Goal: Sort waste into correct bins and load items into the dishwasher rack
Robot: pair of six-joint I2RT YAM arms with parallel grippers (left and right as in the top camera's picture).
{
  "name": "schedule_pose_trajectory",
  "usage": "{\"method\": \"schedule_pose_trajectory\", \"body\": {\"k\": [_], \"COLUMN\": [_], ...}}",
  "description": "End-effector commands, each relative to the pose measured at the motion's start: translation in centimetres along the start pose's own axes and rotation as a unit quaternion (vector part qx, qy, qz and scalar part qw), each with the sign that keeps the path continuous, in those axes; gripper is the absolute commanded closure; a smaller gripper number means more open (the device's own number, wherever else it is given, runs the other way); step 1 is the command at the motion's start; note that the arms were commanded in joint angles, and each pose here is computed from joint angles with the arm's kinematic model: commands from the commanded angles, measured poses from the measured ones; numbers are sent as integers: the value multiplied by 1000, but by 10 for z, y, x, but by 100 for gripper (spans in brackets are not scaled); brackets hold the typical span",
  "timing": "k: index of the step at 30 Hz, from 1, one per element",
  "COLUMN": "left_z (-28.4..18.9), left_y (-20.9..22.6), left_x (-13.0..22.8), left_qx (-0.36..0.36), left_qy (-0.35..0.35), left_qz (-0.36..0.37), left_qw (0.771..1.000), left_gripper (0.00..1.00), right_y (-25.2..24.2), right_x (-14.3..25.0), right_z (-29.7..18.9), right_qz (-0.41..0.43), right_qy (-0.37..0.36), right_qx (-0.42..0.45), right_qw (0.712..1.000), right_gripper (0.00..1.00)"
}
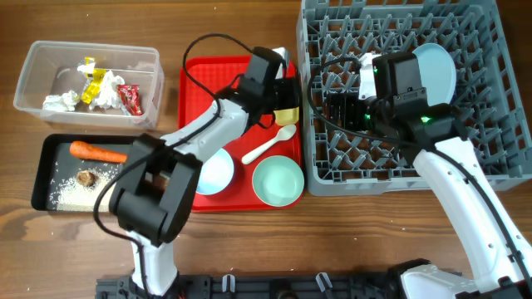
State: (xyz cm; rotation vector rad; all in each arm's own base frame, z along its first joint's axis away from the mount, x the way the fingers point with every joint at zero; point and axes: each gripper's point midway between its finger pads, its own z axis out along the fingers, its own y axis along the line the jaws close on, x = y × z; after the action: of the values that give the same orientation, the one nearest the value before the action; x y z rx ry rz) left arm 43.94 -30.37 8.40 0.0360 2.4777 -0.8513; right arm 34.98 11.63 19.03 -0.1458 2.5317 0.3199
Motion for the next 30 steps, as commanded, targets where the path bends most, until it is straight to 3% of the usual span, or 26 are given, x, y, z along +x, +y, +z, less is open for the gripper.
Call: {"method": "schedule_pose_trajectory", "body": {"k": [1, 11, 15, 19, 23, 25, 30], "left_z": [17, -1, -27, -59, -114, -142, -205], "left_y": [9, 24, 8, 11, 20, 34, 95], "left_x": [11, 20, 1, -28, -49, -48, -30], "left_qx": [-14, -56, -48, -100, -133, -131, -57], "left_qy": [11, 35, 8, -59, -80, -57, 33], "left_qz": [-35, -51, -31, -9, 46, 61, -13], "left_qw": [999, 997, 998, 993, 987, 988, 998], "left_gripper": [84, 90, 91, 91, 85, 76, 54], "right_y": [-6, -8, -8, -8, -9, -9, -9], "right_x": [4, 3, 3, 3, 7, 8, 9], "right_z": [4, 4, 4, 4, 4, 4, 4], "right_qz": [12, 12, 11, 11, 10, 6, 7], "right_qy": [7, 5, 5, 6, 12, 14, 16], "right_qx": [12, 19, 19, 19, 20, 21, 21], "right_qw": [1000, 1000, 1000, 1000, 1000, 1000, 1000], "right_gripper": [0, 0, 0, 0, 0, 0, 0]}}
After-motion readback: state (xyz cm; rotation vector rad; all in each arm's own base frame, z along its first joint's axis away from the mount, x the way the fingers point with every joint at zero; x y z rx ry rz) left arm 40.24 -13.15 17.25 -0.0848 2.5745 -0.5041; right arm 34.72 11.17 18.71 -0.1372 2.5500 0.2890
